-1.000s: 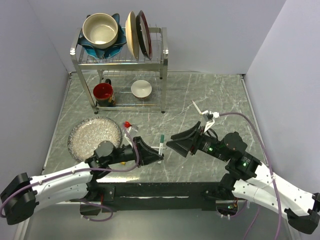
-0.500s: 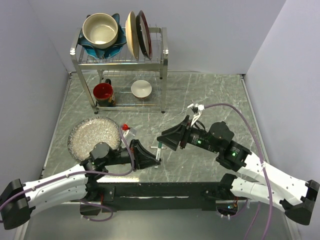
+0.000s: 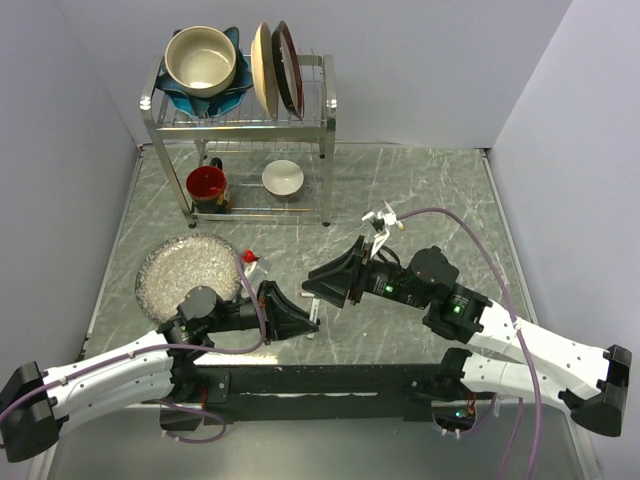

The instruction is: Insert the pens into the pen caps

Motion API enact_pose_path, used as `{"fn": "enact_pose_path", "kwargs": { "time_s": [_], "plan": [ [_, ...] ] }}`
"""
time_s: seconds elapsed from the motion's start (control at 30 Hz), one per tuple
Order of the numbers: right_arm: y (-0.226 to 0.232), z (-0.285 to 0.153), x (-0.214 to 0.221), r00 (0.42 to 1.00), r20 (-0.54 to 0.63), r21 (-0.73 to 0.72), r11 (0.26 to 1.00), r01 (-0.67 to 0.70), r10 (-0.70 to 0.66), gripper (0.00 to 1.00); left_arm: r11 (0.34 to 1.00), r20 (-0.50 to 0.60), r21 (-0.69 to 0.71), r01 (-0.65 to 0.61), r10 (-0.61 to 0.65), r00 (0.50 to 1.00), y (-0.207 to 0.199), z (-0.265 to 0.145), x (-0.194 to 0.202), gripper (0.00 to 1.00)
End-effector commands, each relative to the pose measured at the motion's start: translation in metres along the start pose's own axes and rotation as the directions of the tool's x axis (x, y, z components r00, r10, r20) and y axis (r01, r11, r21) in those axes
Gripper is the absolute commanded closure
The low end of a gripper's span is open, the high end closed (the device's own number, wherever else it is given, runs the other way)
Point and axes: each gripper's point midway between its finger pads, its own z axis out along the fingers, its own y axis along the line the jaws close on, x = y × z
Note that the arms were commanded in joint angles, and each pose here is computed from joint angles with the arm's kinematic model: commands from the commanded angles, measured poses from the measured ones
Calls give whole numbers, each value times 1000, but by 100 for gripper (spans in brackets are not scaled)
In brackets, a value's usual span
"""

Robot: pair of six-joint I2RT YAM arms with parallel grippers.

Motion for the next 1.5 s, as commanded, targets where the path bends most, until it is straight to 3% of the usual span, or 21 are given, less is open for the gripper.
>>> {"fn": "enact_pose_path", "kwargs": {
  "time_s": [0.0, 0.17, 0.5, 0.73, 1.13, 1.47],
  "plan": [
    [19, 5, -20, 998, 61, -36, 999, 11, -9, 47, 998, 26, 39, -39, 38, 999, -8, -2, -5, 99],
    [16, 7, -17, 998, 56, -12, 1000, 4, -3, 55, 998, 27, 46, -37, 36, 999, -10, -2, -6, 99],
    [6, 7, 28, 999, -8, -10, 999, -44, 44, 100, 999, 76, 17, -44, 42, 996, -5, 2, -16, 99],
    [-12, 2, 56, 994, -14, 78, 991, -106, 107, 100, 996, 182, -81, -43, 57, 982, 7, 4, -42, 99],
    [-47, 1, 91, 991, -59, 392, 916, -85, 118, 100, 949, 183, -314, -16, 77, 980, 55, 9, -48, 99],
    [-49, 4, 117, 984, -124, 405, 912, -66, 126, 100, 947, 210, -319, -43, 115, 971, 53, 8, -59, 99]
  ]
}}
